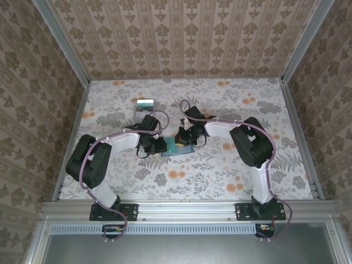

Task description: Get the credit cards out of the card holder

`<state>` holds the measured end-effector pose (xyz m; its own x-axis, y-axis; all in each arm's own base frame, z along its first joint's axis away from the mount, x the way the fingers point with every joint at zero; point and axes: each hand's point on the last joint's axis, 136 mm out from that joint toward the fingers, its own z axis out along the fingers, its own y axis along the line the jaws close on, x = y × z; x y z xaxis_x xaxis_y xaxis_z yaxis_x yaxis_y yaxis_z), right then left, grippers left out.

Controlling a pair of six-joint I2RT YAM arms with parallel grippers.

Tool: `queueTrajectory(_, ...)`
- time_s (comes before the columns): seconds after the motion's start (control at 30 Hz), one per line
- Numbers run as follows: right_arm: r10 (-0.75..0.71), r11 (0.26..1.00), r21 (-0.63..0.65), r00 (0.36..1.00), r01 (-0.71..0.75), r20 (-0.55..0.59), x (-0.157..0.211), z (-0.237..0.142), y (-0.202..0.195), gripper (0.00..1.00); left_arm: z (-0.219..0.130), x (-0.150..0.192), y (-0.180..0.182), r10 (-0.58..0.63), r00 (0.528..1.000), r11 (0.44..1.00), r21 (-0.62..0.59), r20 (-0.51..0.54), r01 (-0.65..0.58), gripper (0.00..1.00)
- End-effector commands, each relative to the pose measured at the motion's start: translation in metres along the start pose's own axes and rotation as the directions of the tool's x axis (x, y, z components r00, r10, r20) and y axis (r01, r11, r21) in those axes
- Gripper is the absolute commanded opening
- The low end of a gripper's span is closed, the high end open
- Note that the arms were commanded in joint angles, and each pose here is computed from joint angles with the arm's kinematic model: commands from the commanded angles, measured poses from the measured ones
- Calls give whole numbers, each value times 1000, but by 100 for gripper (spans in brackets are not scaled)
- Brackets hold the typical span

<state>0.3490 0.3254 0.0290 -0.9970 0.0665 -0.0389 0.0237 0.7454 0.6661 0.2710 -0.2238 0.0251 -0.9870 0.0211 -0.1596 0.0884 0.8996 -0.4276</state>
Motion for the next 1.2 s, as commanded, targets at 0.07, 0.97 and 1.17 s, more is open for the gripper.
queueTrajectory(0.07,13,999,31,999,-14,43,-6,-23,-11,0,-4,1,3,2,1000,1000,-5,4,-2,21)
queueTrajectory(0.97,9,1000,-29,998,-11,-62,15,6,-11,21,-1,3,1,3,1000,1000,4,-4,-3,9)
queueTrajectory(1.17,3,1000,-23,997,-4,-74,18,11,-9,22,1,4,2,1,1000,1000,3,-11,-1,4)
